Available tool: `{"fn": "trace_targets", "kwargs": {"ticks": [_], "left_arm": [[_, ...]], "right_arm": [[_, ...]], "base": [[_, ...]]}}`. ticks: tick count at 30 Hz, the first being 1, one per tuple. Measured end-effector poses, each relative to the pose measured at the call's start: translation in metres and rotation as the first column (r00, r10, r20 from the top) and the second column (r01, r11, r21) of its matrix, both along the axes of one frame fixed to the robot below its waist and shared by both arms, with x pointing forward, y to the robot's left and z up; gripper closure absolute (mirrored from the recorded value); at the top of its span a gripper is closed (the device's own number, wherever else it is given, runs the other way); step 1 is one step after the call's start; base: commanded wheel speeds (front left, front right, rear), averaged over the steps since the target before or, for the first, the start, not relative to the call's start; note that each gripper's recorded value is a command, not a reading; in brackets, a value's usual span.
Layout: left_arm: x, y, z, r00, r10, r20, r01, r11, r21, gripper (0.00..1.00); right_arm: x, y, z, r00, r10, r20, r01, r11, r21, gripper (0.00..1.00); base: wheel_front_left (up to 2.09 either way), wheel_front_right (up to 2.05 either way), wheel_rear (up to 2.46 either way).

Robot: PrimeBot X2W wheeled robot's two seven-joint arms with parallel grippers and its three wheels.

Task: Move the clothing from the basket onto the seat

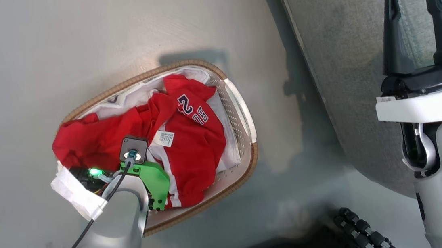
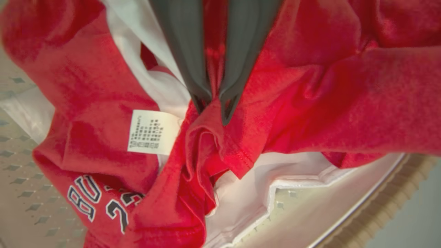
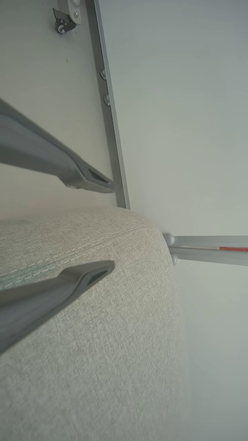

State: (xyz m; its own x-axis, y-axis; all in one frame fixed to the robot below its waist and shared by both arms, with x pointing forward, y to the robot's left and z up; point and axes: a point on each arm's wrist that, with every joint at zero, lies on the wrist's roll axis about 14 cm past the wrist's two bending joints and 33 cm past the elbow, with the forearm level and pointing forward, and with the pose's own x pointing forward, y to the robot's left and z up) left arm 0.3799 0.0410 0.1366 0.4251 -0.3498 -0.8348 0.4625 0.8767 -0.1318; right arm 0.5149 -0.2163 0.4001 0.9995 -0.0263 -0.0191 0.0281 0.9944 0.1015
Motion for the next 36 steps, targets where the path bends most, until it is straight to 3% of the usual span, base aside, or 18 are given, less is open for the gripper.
{"fn": "trace_targets", "kwargs": {"ticks": [8,18,27,36], "left_arm": [[0.028,-0.016,0.051,0.988,0.081,0.135,-0.064,0.991,-0.121,1.00],[0.050,-0.015,0.123,0.935,0.168,0.314,-0.095,0.967,-0.235,1.00],[0.067,-0.016,0.208,0.836,0.230,0.498,-0.060,0.940,-0.335,1.00],[0.067,-0.021,0.294,0.715,0.242,0.656,0.047,0.920,-0.390,1.00]], "right_arm": [[-0.007,0.005,0.027,0.999,0.011,0.042,-0.011,1.000,-0.004,0.00],[-0.023,0.013,0.060,0.995,0.027,0.092,-0.026,1.000,-0.012,0.00],[-0.047,0.018,0.088,0.991,0.041,0.127,-0.037,0.999,-0.029,0.00],[-0.079,0.028,0.118,0.983,0.065,0.172,-0.059,0.998,-0.035,0.00]], "base": [[0.00,0.00,0.00],[0.00,0.00,0.00],[0.00,0.00,0.00],[0.00,0.00,0.00]]}}
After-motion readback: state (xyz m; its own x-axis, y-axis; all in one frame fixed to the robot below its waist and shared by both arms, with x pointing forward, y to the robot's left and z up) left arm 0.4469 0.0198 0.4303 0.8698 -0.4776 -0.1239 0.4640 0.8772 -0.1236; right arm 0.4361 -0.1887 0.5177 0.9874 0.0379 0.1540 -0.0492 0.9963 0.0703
